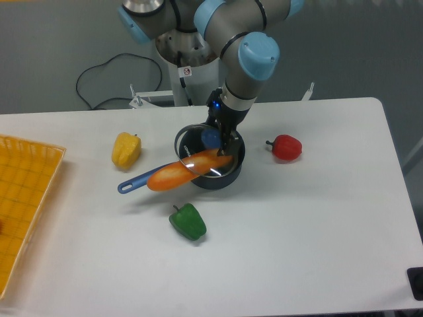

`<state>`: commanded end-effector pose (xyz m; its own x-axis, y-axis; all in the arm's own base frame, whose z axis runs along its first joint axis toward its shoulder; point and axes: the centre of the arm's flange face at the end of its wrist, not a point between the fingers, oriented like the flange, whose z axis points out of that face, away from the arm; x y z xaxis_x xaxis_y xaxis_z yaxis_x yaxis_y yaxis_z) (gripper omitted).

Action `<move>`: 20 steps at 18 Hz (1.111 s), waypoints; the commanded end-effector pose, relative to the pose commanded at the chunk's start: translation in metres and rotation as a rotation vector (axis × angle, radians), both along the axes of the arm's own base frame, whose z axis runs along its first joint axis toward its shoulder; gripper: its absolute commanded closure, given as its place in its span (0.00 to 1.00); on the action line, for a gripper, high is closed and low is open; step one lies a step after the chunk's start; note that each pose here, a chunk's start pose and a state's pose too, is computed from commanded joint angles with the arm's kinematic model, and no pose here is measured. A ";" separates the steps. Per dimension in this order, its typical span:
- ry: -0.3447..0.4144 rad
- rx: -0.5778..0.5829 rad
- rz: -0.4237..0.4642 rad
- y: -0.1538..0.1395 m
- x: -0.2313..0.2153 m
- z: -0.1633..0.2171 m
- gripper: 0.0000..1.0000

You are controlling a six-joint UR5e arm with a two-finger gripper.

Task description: Close the pot lid

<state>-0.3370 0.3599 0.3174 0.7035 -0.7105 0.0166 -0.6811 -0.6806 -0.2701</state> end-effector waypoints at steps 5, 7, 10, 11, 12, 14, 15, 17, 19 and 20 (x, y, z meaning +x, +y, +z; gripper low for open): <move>0.063 0.032 -0.001 0.012 -0.031 0.037 0.00; 0.110 0.028 0.001 0.017 -0.054 0.053 0.00; 0.174 -0.026 0.002 0.019 -0.080 0.062 0.00; 0.194 -0.043 0.008 0.015 -0.091 0.065 0.00; 0.205 -0.060 0.009 0.011 -0.102 0.064 0.00; 0.222 -0.081 0.012 0.004 -0.119 0.064 0.00; 0.233 -0.092 0.023 -0.002 -0.128 0.065 0.00; 0.249 -0.117 0.006 -0.017 -0.141 0.065 0.00; 0.267 -0.114 -0.042 -0.033 -0.155 0.068 0.00; 0.272 -0.116 -0.068 -0.041 -0.161 0.068 0.00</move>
